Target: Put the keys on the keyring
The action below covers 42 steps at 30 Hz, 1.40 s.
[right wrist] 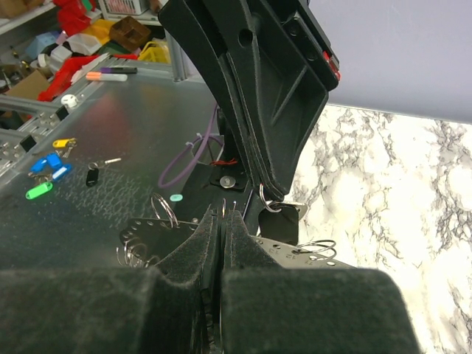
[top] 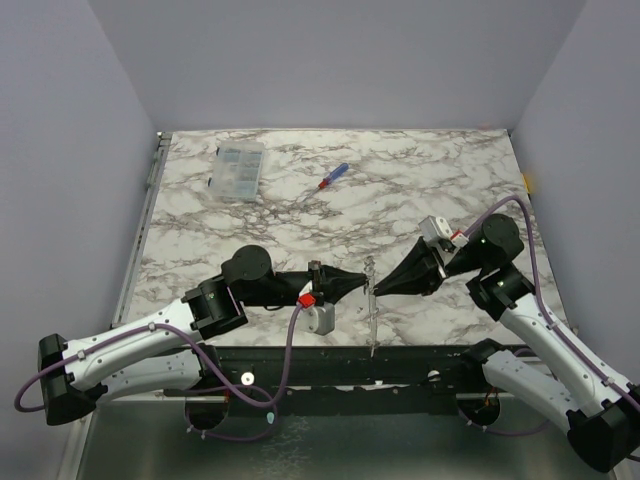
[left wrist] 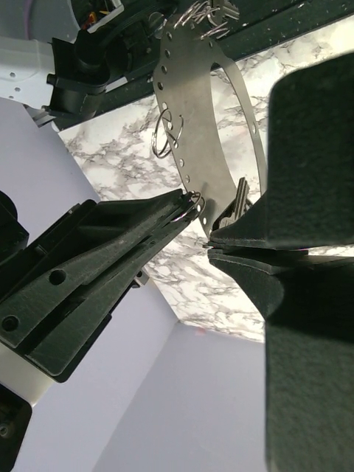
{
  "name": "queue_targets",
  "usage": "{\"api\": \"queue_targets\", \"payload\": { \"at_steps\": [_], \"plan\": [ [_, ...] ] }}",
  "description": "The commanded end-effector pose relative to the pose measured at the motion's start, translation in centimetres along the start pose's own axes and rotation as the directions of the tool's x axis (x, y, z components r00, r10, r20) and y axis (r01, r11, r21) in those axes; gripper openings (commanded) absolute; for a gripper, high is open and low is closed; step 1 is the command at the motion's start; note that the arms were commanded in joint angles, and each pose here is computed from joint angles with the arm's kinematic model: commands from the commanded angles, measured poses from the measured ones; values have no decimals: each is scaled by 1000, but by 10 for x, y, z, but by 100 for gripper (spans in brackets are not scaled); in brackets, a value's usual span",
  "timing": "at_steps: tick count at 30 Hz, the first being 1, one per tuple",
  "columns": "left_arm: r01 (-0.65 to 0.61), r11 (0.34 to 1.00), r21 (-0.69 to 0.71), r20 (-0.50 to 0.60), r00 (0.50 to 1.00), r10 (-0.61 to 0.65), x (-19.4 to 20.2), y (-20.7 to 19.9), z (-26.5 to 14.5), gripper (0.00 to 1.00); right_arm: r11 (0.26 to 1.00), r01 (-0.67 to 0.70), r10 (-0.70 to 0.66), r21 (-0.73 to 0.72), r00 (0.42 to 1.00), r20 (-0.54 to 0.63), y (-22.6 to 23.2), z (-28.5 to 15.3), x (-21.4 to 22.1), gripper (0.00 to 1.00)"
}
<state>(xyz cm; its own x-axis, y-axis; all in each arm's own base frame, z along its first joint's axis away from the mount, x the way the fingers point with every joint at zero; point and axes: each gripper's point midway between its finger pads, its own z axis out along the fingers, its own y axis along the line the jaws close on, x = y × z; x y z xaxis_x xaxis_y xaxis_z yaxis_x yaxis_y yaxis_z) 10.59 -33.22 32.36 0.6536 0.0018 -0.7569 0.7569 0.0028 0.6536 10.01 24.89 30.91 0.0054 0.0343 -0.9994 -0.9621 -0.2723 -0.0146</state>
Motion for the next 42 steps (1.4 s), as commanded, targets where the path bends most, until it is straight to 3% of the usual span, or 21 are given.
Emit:
{"api": "queue_targets", "payload": {
  "at_steps": [1, 18, 42],
  "plan": [
    [-7, 1000, -13, 20, 1000, 7, -2, 0, -1, 0, 999, 35, -35, -17, 999, 6, 5, 0, -10, 1],
    [20, 998, 60, 86, 996, -25, -10, -15, 5, 0, 999, 34, -34, 0, 999, 9, -2, 0, -12, 1],
    [20, 998, 65, 98, 995, -27, -12, -18, 2, 0, 999, 31, -32, 36, 999, 11, -9, 1, -14, 0]
  ]
}}
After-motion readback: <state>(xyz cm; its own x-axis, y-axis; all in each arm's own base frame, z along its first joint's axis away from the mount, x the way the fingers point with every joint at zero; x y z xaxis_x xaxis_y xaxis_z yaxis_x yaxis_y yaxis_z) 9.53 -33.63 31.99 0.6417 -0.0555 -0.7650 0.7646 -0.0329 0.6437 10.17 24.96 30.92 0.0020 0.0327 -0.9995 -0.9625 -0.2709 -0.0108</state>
